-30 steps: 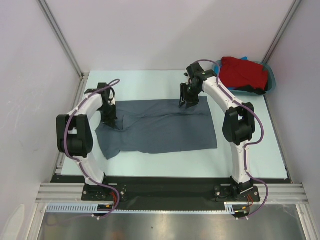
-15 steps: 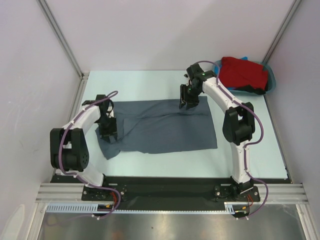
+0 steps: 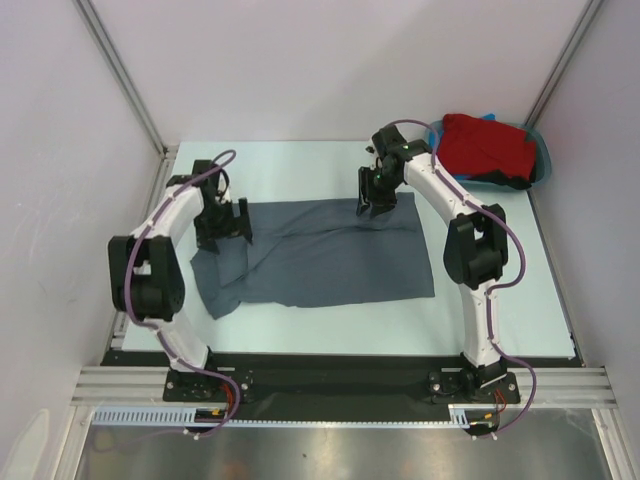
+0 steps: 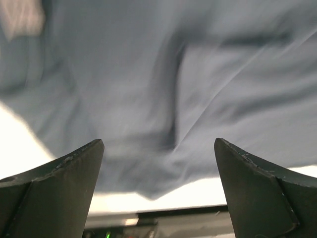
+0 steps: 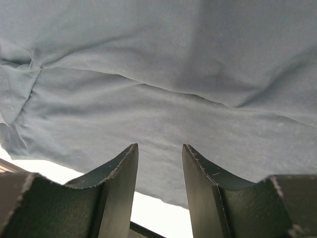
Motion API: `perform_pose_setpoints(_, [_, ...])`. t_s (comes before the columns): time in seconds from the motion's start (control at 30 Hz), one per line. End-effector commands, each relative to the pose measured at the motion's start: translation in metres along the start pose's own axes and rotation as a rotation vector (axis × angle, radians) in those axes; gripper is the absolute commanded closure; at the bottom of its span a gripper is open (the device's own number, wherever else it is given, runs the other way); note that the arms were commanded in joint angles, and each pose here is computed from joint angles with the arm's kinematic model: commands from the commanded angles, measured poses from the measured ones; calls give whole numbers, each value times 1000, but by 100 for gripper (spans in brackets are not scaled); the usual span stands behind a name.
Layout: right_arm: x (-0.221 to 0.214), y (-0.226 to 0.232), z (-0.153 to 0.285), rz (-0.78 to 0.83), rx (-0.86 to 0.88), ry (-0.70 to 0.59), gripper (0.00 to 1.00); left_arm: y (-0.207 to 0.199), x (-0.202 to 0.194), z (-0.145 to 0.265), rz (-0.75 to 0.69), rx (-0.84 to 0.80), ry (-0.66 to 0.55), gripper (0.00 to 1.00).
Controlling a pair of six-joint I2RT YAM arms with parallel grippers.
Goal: Fold and stack the t-shirts
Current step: Fold the tshirt
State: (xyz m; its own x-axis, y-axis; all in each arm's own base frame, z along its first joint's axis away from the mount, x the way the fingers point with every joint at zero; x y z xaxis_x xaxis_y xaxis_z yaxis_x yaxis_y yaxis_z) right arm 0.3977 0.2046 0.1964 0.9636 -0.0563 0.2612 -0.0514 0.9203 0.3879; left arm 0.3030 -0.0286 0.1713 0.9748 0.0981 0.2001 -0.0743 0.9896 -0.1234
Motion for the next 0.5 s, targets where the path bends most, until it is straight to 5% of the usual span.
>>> perform_pose_setpoints(0.0, [6, 8, 8, 31, 25, -22, 53, -20, 40, -8, 1, -135, -69, 0])
perform_pose_setpoints(0.47, [7, 5, 12, 30, 6, -24, 53, -44, 50, -51, -51, -232, 9, 3])
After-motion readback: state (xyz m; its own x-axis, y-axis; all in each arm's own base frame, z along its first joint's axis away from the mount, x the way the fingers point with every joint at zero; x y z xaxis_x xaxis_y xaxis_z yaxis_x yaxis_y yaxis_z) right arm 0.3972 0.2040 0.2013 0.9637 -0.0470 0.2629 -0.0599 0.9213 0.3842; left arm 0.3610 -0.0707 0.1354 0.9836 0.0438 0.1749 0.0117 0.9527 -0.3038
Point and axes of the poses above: each gripper's point midway between its finger pads, its own z axis back along the fingers, its own y axis along the line the jaws close on, x = y × z, the point moved 9 cm from there along z, back along the fingers, and after that the axes turned 6 degrees about -z, right-handed, at the moved point
